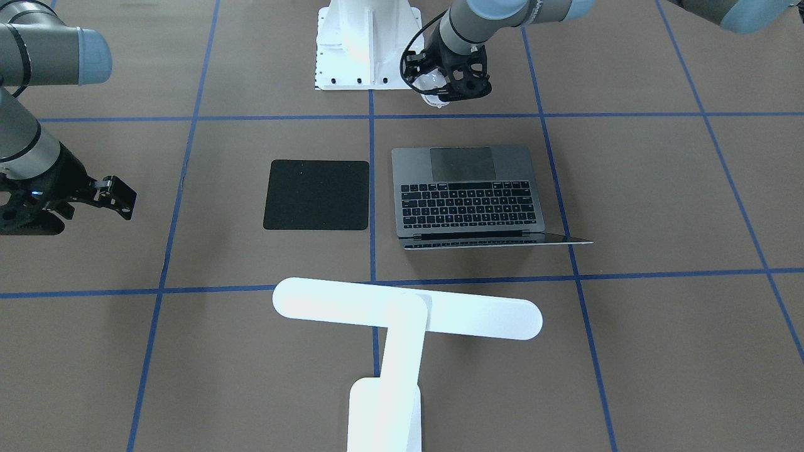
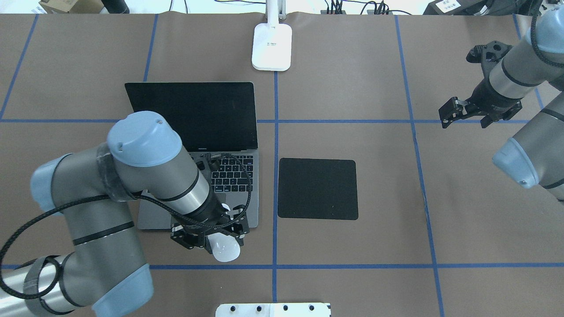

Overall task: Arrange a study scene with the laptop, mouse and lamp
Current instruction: 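Carry the white mouse with the left gripper over the laptop toward the mouse pad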

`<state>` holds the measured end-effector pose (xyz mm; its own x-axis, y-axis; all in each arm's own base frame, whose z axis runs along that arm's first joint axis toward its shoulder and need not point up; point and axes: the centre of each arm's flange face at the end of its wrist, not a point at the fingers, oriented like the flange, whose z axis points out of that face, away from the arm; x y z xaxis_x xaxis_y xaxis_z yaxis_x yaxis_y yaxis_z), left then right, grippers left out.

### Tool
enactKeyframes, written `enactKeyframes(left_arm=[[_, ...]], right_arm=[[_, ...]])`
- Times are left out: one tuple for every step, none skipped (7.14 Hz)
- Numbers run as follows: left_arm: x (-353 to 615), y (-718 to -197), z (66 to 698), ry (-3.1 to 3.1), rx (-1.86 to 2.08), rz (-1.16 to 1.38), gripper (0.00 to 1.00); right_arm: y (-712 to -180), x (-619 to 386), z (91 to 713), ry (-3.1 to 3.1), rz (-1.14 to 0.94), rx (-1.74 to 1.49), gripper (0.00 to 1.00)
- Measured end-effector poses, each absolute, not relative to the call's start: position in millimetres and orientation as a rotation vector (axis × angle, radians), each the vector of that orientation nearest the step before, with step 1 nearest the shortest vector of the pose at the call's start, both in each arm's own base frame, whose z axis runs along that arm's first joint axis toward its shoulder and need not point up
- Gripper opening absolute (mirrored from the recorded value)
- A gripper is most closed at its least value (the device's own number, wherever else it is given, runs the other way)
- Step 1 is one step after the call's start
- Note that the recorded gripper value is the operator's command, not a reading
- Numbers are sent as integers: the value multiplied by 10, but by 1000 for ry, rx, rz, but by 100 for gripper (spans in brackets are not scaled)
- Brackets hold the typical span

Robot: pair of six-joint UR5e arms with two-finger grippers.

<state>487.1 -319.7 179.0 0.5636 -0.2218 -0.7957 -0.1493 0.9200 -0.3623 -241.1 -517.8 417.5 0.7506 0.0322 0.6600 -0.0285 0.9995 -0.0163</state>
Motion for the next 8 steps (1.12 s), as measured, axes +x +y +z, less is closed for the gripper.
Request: enactKeyframes(left_arm=[[5112, -3348, 1617, 978, -374, -33, 0], [5409, -3528, 1437, 969, -327, -18, 0], [5715, -3714, 1256, 952, -282, 4, 0], [5990, -3881, 1109, 927, -250, 15, 0], [6266, -4035, 996, 896, -236, 20, 0], [6540, -4182, 905, 859, -228, 28, 0], [6711, -4279, 870, 833, -217, 42, 0], [6794, -4329, 844, 821, -206, 56, 0]], right_arm=[[-5195, -2367, 4192, -719, 42, -7, 100], [-5209, -2353, 4215, -716, 46, -9, 100], [-5226, -2357, 4255, -712, 49, -14, 100], [-5242, -2364, 4296, -708, 51, -19, 100], [-5252, -2369, 4320, -706, 53, -23, 100], [-5257, -2372, 4334, -705, 54, -24, 100], [-5261, -2374, 4344, -704, 54, -26, 100], [-5265, -2376, 4351, -702, 55, -27, 100]])
